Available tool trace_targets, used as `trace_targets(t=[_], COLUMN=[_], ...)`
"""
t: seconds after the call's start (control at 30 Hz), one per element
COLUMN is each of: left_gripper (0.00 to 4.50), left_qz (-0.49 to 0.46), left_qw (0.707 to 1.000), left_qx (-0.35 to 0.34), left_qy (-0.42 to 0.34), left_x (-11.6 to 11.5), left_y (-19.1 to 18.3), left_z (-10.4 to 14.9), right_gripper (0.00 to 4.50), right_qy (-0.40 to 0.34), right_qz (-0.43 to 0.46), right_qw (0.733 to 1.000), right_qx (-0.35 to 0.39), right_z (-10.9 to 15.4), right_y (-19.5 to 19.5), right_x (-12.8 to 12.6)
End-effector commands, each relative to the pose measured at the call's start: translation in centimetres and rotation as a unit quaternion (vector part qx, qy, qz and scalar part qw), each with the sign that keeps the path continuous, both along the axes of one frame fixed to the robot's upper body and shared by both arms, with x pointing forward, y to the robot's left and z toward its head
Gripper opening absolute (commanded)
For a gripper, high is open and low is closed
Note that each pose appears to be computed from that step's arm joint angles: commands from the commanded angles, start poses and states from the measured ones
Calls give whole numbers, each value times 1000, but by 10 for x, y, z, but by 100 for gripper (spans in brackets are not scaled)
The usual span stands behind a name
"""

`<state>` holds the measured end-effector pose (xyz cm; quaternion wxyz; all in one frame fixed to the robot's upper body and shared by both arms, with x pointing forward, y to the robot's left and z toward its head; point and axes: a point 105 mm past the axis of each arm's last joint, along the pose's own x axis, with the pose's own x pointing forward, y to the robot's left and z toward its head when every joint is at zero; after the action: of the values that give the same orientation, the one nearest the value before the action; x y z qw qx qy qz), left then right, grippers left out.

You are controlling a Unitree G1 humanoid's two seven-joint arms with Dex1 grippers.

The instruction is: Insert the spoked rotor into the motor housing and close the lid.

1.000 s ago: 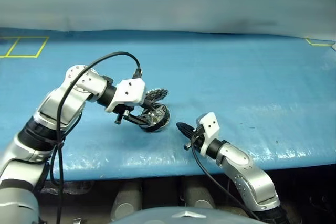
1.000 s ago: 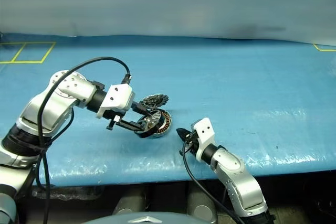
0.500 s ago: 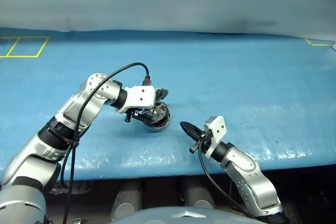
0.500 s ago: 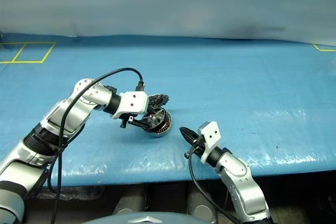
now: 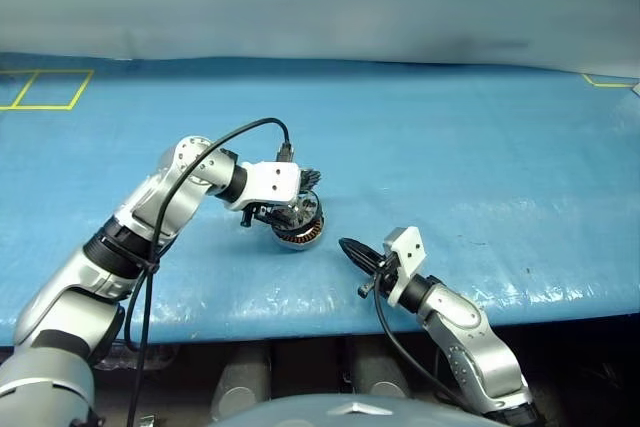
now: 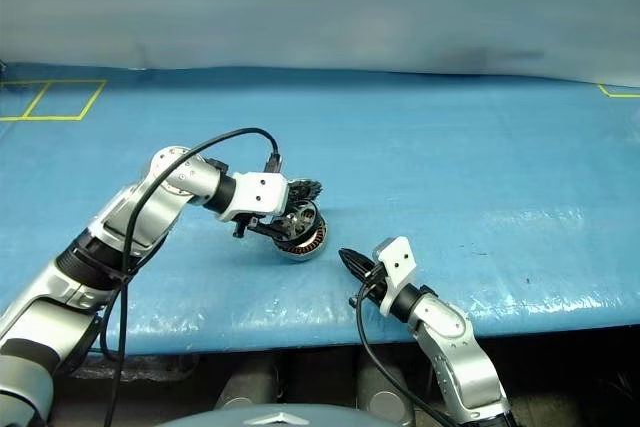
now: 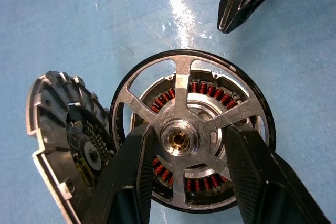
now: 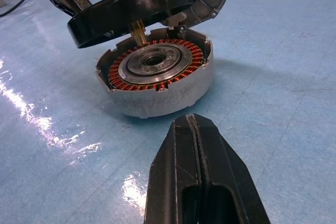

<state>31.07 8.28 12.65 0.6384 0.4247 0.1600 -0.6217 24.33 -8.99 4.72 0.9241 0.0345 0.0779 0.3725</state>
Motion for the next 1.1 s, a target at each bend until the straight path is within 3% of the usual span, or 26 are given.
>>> trace_targets(t=[0.03,1.1], left_gripper=[173,173], left_qz=[-9,-1], left_qw=[1000,999], left_qx=[7,26], left_qy=[-20,-25], left_x=[3,13], left_y=[0,4], left_z=[9,0], right_gripper=[0,0], right_qy=[-17,-7], right_qz=[1,-15], right_qw=[1000,1000], right_qx=[7,-4], right_z=[8,1], right_y=[3,3], right_x=[0,0])
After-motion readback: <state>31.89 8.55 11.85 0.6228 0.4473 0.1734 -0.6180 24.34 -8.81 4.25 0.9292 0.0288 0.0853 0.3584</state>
